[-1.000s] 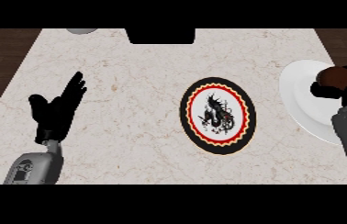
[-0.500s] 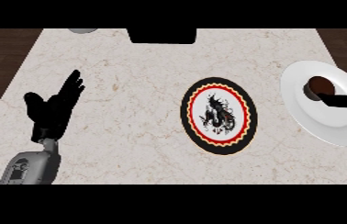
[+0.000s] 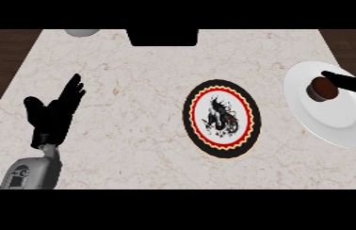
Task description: Pick the cupcake from the plate and place it in the plate
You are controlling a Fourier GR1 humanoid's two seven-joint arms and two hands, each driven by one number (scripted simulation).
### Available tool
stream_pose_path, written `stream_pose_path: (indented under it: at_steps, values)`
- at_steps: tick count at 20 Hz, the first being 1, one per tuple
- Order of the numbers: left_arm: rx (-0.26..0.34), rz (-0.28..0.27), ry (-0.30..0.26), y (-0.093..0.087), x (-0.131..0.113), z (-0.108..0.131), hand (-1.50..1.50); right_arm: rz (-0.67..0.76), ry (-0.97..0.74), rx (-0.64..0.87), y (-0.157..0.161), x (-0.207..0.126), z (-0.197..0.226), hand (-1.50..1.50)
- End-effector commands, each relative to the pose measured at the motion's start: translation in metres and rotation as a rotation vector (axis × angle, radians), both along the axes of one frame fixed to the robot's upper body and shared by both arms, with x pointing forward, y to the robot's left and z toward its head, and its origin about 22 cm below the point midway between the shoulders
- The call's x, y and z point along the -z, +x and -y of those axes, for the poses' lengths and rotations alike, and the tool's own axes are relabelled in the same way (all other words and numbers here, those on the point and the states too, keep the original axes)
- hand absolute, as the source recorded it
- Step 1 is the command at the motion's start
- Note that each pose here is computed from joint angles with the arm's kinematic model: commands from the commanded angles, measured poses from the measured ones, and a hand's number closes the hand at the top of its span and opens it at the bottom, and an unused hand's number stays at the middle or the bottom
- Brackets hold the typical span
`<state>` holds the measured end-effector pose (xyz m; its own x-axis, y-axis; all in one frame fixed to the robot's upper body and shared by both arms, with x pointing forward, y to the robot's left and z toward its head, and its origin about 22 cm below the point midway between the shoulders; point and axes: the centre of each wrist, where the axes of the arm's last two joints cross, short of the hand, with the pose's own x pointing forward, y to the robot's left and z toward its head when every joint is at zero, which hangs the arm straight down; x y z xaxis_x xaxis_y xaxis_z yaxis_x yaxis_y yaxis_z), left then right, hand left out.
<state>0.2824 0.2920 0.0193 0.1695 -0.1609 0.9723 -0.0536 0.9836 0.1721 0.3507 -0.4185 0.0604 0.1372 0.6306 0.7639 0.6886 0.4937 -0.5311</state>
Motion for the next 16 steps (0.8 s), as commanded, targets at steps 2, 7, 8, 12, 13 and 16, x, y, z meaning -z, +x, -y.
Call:
stream_pose_path:
  at_steps: [2, 7, 8, 12, 13, 16]
  values:
    - [-0.014, 0.005, 0.002, 0.008, -0.018, -0.009, 0.0, 0.097, 0.238, -0.017, -0.01, -0.009, 0.0, -1.5]
    - [-0.007, 0.01, 0.008, -0.005, 0.01, -0.007, 0.0, 0.071, 0.396, -0.113, -0.04, -0.001, 0.022, -1.5]
    - [-0.006, 0.005, 0.01, -0.002, -0.002, 0.01, 0.0, 0.085, 0.406, -0.113, -0.045, 0.0, 0.023, -1.5]
    - [0.004, -0.002, -0.009, -0.001, 0.002, 0.007, 0.0, 0.114, 0.383, -0.117, -0.07, 0.005, 0.059, -1.5]
    - [0.009, 0.009, -0.005, -0.012, 0.0, -0.014, 0.0, 0.13, 0.362, -0.121, -0.077, -0.001, 0.048, -1.5]
    - [0.014, 0.003, 0.01, -0.004, 0.003, -0.009, 0.0, 0.127, 0.356, -0.102, -0.08, 0.024, 0.049, -1.5]
